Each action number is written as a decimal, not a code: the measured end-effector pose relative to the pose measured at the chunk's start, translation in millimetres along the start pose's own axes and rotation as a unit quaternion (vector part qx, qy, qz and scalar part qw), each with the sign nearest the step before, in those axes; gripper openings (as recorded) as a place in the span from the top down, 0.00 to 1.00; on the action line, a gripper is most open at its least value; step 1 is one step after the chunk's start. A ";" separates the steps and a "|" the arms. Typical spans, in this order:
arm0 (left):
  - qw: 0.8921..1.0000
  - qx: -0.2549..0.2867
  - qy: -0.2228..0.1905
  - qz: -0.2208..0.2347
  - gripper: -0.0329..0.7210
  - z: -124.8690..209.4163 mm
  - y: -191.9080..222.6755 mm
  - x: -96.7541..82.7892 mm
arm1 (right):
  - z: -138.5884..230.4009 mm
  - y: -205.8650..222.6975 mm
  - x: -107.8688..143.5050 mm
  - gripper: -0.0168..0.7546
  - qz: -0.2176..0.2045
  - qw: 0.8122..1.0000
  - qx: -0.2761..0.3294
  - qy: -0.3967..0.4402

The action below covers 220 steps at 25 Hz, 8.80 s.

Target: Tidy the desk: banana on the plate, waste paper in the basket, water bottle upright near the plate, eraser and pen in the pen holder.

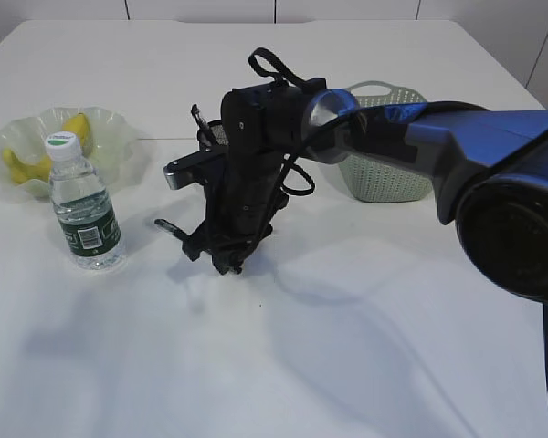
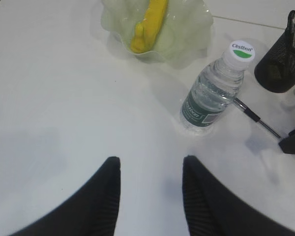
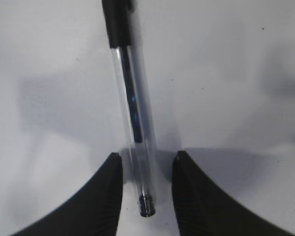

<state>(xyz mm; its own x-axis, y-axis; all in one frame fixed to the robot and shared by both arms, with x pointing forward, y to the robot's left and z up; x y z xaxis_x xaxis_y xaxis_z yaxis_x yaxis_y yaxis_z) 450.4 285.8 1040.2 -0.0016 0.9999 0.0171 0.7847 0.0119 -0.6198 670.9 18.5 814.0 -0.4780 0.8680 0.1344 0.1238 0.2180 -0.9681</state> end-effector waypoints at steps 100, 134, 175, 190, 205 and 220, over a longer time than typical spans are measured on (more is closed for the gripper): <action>0.965 -0.145 -0.003 0.218 0.61 -48.9 -25.8 -91.2 | 137.6 -260.1 31.9 0.93 -0.062 0.994 -0.084 -0.029; 0.903 -0.204 -0.136 0.352 0.20 -87.2 -9.5 -171.7 | 115.7 -301.7 66.2 0.93 -0.153 0.966 -0.203 -0.050; 0.845 -0.179 -0.223 0.451 0.78 -82.3 14.4 -233.5 | 115.1 -303.6 70.5 0.93 -0.163 0.963 -0.208 -0.061; 0.837 -0.179 -0.219 0.469 0.90 -82.5 8.7 -237.7 | 116.5 -302.9 70.6 0.93 -0.163 0.963 -0.204 -0.063; 0.840 -0.182 -0.182 0.478 0.90 -77.9 5.6 -243.5 | 120.1 -301.6 71.0 0.74 -0.164 0.965 -0.194 -0.065; 0.854 -0.209 -0.125 0.461 0.90 -76.6 9.2 -242.9 | 136.8 -307.3 32.9 0.58 -0.057 0.983 -0.169 -0.045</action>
<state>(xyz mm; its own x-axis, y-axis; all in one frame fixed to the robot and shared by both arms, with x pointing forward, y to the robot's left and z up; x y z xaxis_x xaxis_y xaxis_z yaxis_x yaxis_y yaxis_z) 505.5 42.1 1090.4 0.6443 0.5544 -0.5269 0.6766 -0.7344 0.0546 498.1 -81.0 1086.9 -0.5779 0.7901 0.2043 0.3389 0.4601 -0.8206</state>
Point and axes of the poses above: a point on each arm's last joint axis where the gripper is mounted, y pointing out along that axis toward the gripper, x along the wrist's bending axis when the last joint is at zero, z = x × y, the point moved 9 cm from there along y, pointing out along that axis toward the gripper, and after that the axes turned 14 degrees about y, right-handed, at the moved point
